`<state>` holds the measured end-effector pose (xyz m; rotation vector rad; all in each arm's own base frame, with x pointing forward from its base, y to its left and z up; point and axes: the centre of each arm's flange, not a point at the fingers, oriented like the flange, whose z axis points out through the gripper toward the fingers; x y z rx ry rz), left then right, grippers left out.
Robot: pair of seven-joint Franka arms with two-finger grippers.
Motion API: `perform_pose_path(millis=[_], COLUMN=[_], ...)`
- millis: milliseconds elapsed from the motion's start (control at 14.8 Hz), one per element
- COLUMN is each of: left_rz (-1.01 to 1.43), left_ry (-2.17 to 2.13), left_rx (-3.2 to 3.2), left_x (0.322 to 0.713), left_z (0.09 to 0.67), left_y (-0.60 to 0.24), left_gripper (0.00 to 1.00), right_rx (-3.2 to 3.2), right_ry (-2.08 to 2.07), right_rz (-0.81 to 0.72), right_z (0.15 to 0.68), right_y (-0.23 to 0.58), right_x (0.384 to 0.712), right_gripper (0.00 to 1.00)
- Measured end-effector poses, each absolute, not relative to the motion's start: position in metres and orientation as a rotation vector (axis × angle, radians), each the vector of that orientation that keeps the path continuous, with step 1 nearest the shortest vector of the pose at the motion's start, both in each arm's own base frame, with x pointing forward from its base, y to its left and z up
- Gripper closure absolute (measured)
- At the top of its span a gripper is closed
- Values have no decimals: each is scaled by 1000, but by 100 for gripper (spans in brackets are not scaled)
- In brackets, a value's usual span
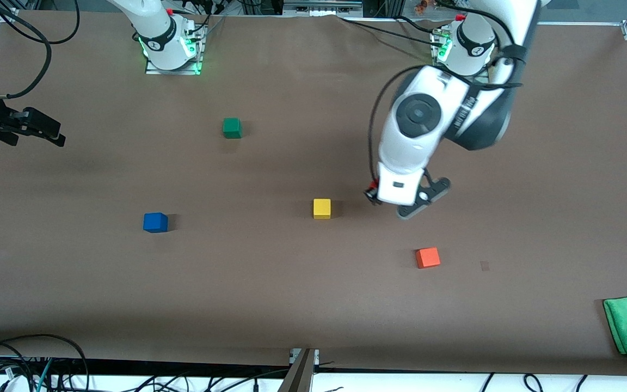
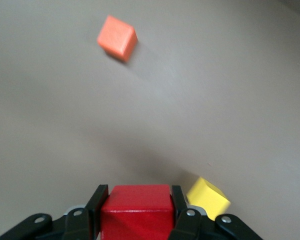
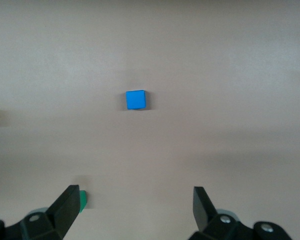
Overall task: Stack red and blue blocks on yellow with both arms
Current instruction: 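Carry the red cube over the yellow cube while the right gripper reaches the blue cube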
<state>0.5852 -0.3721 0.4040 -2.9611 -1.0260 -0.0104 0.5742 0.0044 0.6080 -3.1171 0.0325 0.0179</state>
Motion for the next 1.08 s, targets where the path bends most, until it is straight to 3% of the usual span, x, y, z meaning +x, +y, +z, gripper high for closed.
perform_pose_path(millis=[407, 1084], left_rz=[-58, -60], left_ry=[-1232, -1279], left_rx=[-2929, -2890], left_x=[586, 581], left_z=[379, 315], left_y=[-448, -475], left_gripper=[44, 44], right_rx=[-3116, -3133], right_ry=[36, 52], right_rz=[-7, 62], right_z=[605, 562], right_y=[4, 3], right_x=[579, 602], right_gripper=[0, 0])
